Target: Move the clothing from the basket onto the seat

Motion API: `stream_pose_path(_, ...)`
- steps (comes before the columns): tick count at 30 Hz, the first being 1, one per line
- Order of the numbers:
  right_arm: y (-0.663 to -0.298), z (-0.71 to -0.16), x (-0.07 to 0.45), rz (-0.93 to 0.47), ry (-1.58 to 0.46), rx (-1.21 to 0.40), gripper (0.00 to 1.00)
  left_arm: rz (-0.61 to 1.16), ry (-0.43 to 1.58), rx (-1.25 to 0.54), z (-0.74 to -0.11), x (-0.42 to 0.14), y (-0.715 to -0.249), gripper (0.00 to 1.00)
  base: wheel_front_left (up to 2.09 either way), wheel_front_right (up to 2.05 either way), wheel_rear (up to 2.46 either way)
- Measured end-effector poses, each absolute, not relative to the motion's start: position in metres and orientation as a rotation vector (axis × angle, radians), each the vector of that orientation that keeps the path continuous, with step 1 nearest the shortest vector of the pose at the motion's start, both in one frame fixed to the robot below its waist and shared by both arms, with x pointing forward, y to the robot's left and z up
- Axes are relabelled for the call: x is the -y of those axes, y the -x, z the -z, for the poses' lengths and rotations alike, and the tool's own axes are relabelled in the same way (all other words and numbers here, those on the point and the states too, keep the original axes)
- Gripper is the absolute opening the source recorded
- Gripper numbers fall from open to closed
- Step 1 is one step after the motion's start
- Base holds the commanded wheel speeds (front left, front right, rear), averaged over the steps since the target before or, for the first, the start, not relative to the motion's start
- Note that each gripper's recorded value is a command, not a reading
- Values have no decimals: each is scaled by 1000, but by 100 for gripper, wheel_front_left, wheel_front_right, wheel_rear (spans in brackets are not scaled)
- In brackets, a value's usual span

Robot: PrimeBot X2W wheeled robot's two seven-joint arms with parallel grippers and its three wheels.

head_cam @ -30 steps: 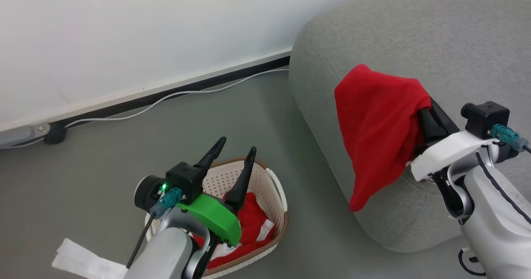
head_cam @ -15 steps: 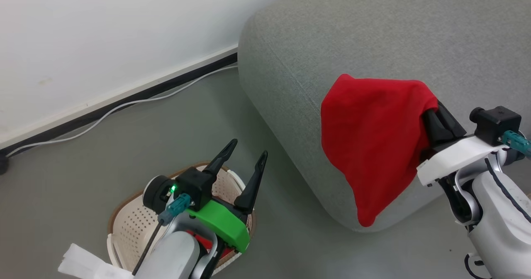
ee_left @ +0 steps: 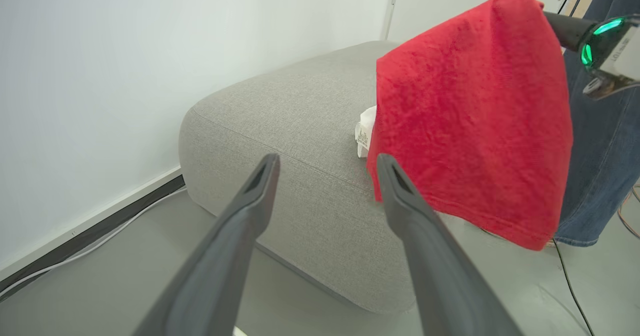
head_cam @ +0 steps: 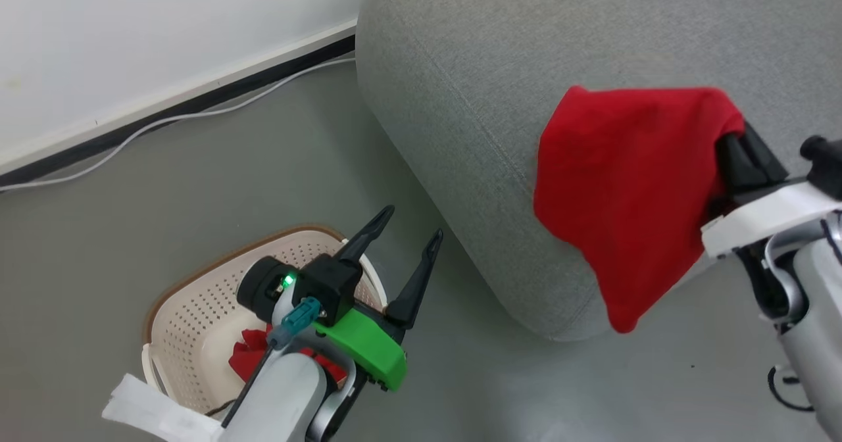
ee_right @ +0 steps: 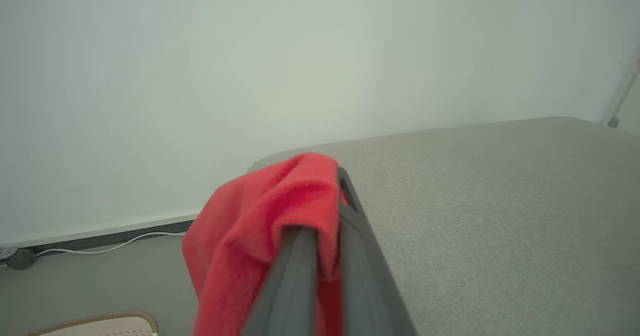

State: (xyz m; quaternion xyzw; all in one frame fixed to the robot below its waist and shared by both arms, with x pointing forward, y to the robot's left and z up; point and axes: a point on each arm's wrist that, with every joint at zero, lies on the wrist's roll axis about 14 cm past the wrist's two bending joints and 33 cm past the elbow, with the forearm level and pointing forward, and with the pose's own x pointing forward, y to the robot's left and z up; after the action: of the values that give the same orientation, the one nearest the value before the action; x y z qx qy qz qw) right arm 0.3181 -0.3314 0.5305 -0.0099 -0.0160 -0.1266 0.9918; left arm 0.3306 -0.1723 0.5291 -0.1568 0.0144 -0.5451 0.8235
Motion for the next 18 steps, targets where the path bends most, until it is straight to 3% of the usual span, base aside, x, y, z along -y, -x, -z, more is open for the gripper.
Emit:
stream_pose_path(9,-393,-600,340,153,144,169,0,1109,330,27,-536,161,-366,100,0,0,0)
stream_pose_path(18,-471,-660,351,141,169,274,0,1047,339,71,-538,144,-407,100,0,0,0)
